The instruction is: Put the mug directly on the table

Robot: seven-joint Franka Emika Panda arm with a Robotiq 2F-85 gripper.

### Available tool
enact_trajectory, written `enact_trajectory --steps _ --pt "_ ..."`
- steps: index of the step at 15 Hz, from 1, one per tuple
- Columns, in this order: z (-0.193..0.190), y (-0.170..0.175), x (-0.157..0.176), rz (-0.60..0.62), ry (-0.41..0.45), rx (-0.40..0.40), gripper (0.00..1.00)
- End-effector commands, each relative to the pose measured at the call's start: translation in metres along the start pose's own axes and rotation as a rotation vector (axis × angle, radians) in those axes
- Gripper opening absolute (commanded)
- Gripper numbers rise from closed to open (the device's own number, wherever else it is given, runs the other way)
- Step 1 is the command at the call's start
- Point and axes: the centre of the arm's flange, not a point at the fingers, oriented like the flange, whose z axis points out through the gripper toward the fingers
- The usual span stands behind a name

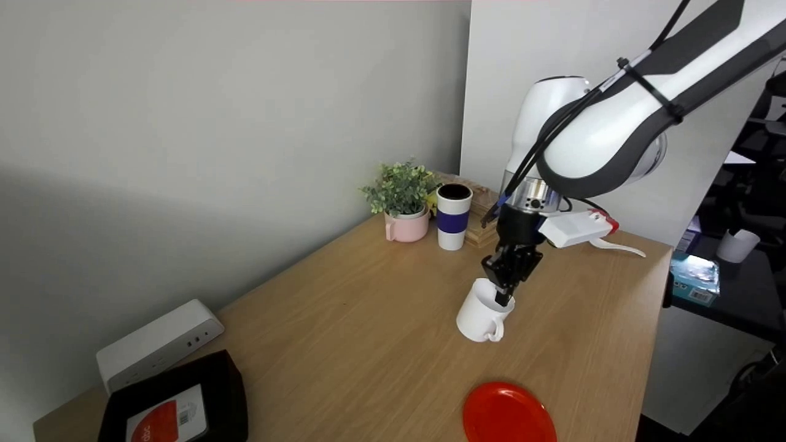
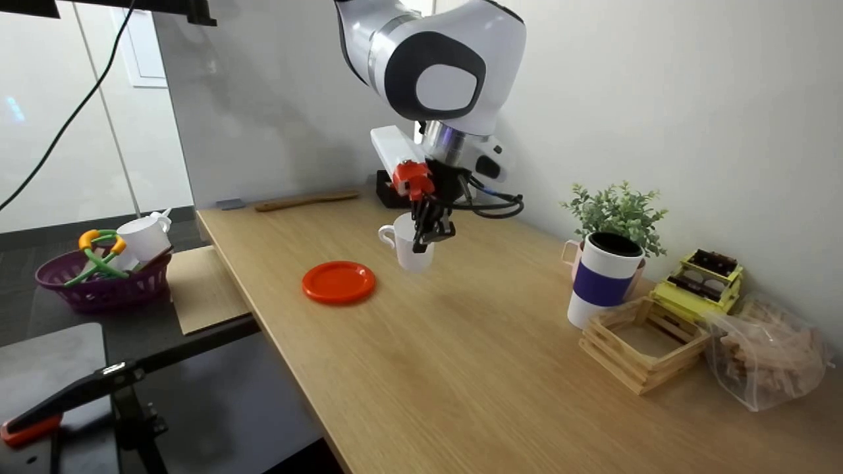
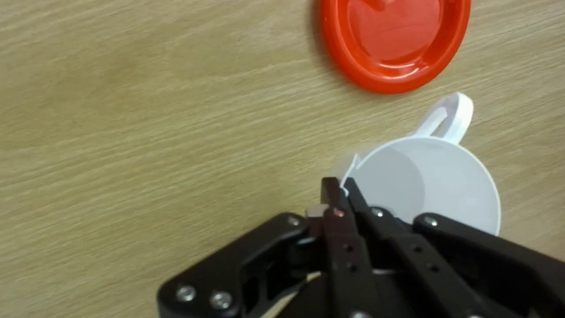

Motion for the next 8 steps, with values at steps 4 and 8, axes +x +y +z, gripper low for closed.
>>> enact_trajectory --steps 4,8 --pt "0.011 0.003 -0.002 0.162 -0.080 -0.036 0.00" --pt "0.014 0.004 -0.007 0.253 -0.122 -0.053 0.00"
